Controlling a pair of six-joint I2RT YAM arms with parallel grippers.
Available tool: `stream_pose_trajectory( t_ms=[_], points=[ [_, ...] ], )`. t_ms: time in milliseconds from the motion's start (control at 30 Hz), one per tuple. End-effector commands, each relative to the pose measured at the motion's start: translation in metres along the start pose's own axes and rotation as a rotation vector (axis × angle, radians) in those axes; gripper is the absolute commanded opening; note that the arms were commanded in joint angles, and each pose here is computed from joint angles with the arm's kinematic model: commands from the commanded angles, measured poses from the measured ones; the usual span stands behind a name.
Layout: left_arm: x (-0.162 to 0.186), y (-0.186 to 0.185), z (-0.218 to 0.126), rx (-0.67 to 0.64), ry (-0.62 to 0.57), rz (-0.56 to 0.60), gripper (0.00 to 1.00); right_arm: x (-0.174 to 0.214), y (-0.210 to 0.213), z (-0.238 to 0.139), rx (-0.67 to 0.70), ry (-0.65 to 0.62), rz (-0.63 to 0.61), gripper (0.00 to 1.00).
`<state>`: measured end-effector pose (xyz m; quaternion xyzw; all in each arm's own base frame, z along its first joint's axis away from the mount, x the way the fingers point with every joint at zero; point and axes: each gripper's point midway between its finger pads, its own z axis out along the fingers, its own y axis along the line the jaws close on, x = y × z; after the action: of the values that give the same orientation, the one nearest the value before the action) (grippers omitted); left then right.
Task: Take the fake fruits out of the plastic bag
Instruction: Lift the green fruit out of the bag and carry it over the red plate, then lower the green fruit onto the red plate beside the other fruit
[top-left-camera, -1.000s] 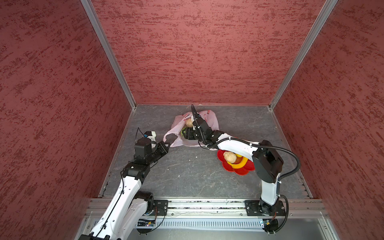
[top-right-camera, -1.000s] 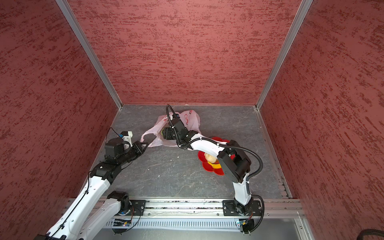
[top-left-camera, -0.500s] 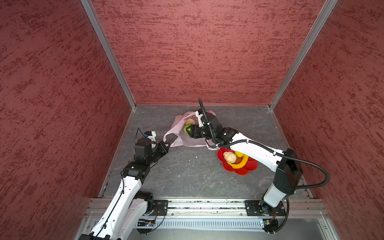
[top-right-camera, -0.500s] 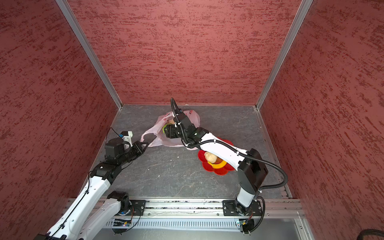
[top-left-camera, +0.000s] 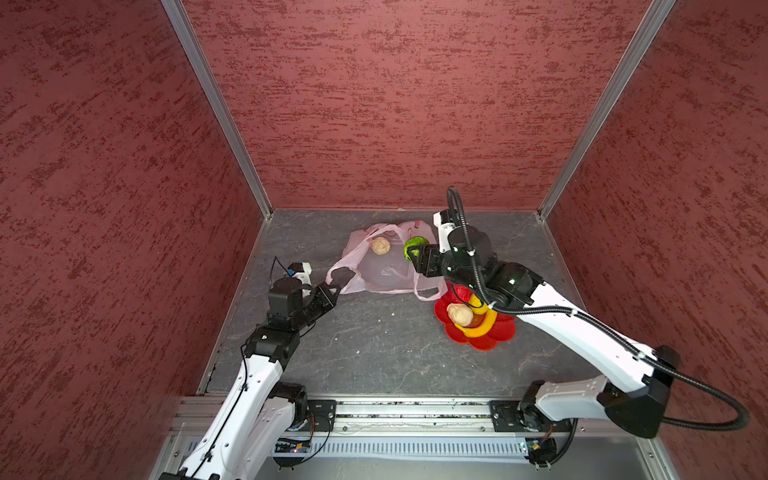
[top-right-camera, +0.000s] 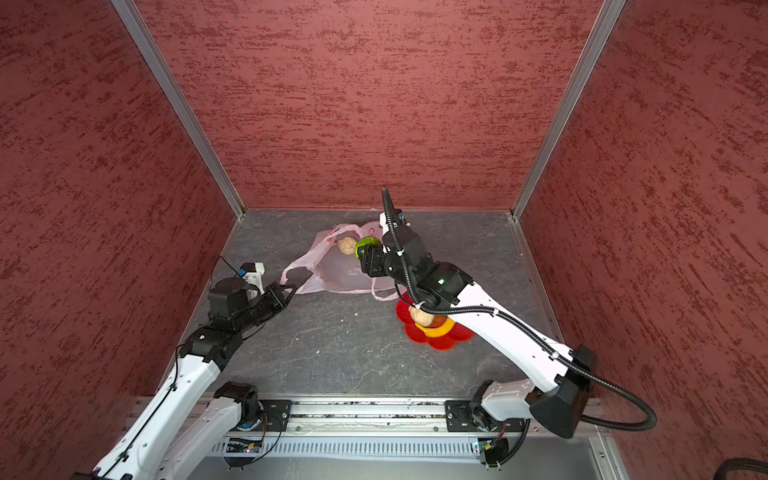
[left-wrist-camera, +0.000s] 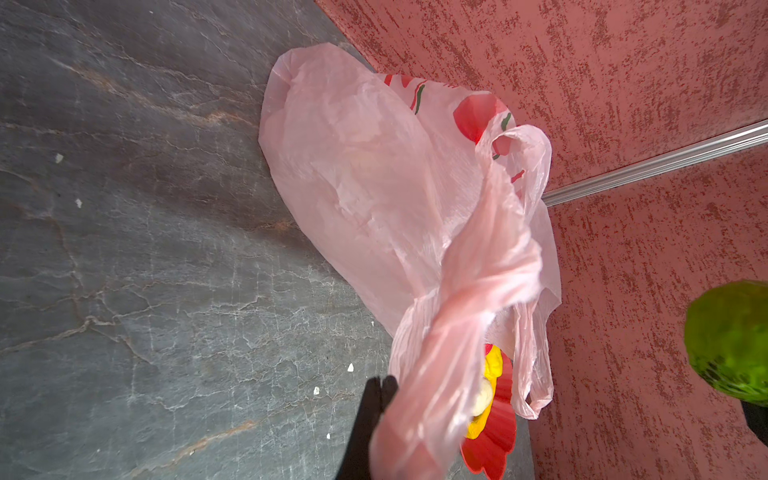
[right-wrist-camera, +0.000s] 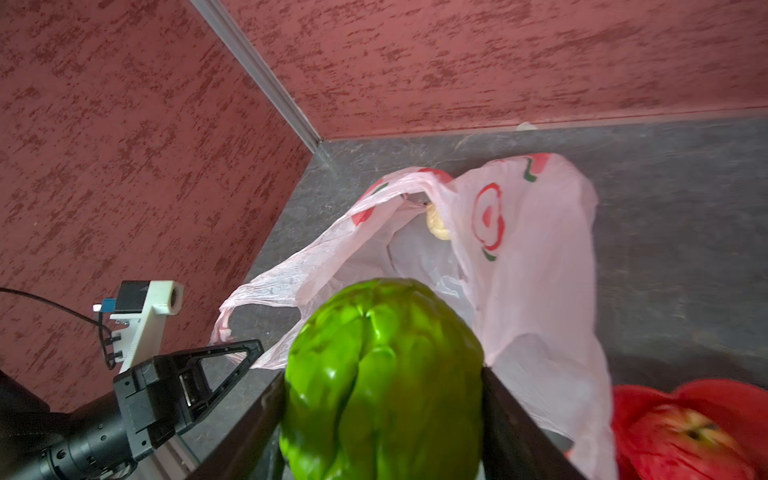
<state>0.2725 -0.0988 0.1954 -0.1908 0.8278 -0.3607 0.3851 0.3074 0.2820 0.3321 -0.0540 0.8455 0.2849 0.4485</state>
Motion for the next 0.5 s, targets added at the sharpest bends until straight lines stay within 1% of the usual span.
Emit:
stream_pose_trajectory(
  t_ms=[0,133,233,333,467],
  points=[
    [-0.004,-0.006,0.001,0.025,-0.015,0.016,0.00,0.000,-0.035,-0.023,0.141,-0.021,-0.002,0.35],
    [-0.005,-0.007,0.002,0.026,-0.012,0.019,0.00,-0.001,-0.056,-0.049,0.211,-0.047,0.017,0.35],
    [-0.005,-0.008,0.002,0.027,-0.010,0.020,0.00,0.006,-0.079,-0.063,0.287,-0.050,0.035,0.35],
    [-0.006,-0.009,0.002,0.028,-0.010,0.022,0.00,0.021,-0.104,-0.070,0.351,-0.036,0.069,0.34],
    [-0.005,-0.008,0.004,0.025,-0.004,0.020,0.00,0.049,-0.139,-0.069,0.424,0.001,0.133,0.34]
  ],
)
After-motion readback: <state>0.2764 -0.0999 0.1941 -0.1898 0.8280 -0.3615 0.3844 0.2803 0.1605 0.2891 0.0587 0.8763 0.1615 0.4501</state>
